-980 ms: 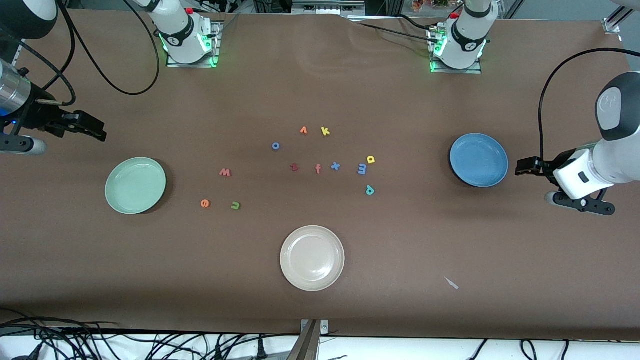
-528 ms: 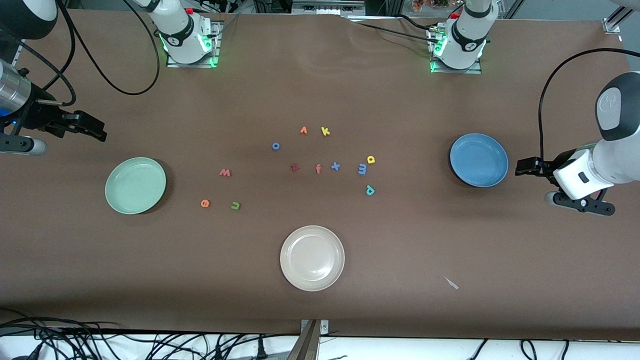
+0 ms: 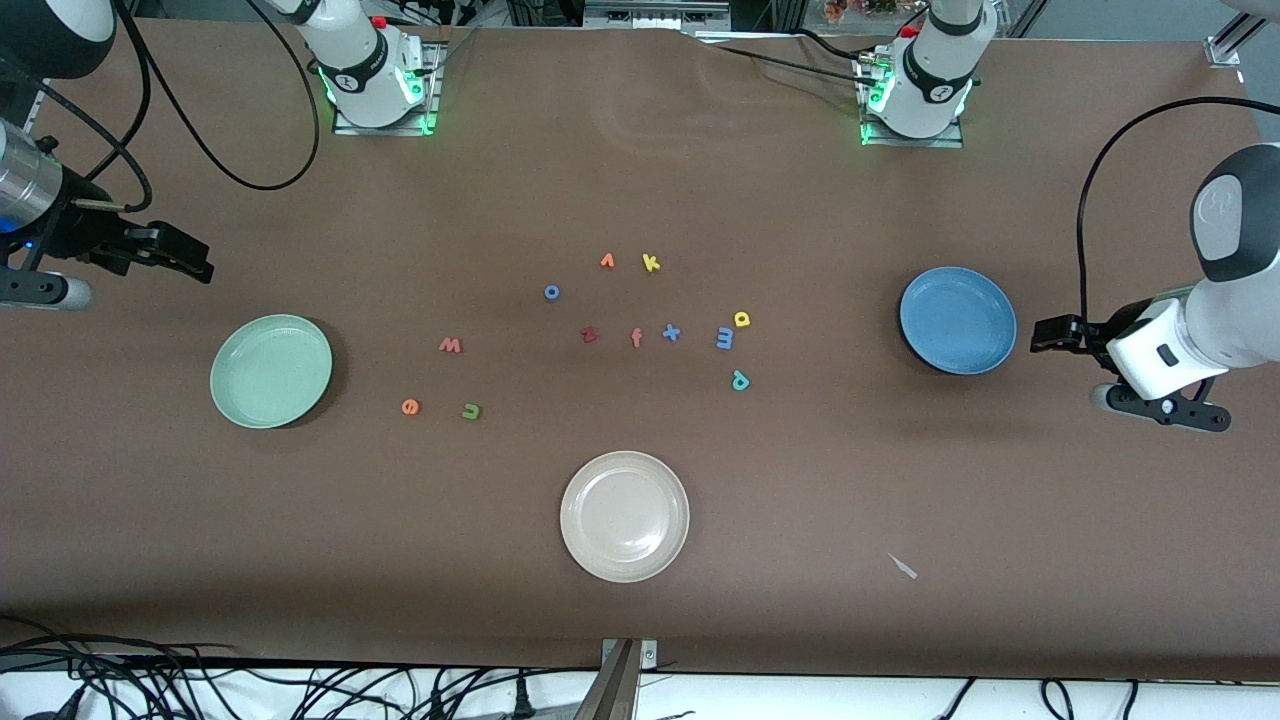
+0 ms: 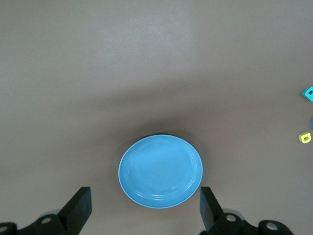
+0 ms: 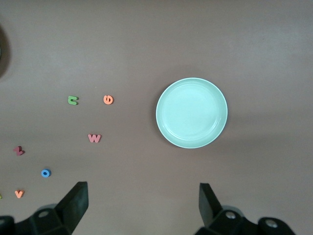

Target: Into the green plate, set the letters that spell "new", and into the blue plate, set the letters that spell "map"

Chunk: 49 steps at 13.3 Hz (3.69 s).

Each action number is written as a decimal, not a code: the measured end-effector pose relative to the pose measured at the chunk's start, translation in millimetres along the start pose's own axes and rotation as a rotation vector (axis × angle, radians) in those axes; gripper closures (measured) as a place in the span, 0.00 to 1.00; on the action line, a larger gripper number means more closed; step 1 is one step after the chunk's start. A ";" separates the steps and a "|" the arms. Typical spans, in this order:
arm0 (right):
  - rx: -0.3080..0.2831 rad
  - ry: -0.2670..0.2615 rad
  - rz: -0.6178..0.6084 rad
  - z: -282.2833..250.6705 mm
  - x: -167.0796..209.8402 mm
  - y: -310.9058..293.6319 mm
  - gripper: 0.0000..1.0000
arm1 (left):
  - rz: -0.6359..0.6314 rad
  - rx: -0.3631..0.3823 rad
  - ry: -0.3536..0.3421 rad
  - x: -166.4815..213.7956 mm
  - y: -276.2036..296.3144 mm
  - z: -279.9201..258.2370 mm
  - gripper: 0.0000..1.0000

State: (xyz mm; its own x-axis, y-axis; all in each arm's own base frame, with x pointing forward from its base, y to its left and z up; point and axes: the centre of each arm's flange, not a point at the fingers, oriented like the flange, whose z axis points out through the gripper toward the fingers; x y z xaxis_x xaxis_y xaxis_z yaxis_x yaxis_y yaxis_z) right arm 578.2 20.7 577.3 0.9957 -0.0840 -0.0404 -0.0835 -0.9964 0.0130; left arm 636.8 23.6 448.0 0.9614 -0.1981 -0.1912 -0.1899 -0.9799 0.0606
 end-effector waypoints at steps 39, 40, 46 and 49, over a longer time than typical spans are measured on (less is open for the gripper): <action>0.000 0.000 0.000 0.1 0.0 0.0 0.00 | -0.015 -0.002 -0.008 1.5 -0.2 6.0 0.00; 0.000 0.000 0.000 0.1 0.0 0.0 0.00 | -0.016 -0.003 -0.009 1.6 -0.2 6.3 0.00; 0.000 -0.001 0.000 0.7 0.3 -0.1 0.00 | -0.018 -0.003 -0.009 2.0 -0.3 7.1 0.00; 0.000 -0.001 0.000 0.7 0.3 -0.1 0.00 | -0.018 -0.002 -0.003 2.9 -0.5 6.9 0.00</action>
State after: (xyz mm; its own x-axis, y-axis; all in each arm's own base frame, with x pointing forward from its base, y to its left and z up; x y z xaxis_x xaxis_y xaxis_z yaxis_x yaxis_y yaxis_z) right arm 578.5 20.8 576.5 0.9956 -0.0839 -0.0416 -0.0835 -0.9964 0.0132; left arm 638.3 23.4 440.7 0.9641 -0.1801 -0.1952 -0.1718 -0.9834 0.0586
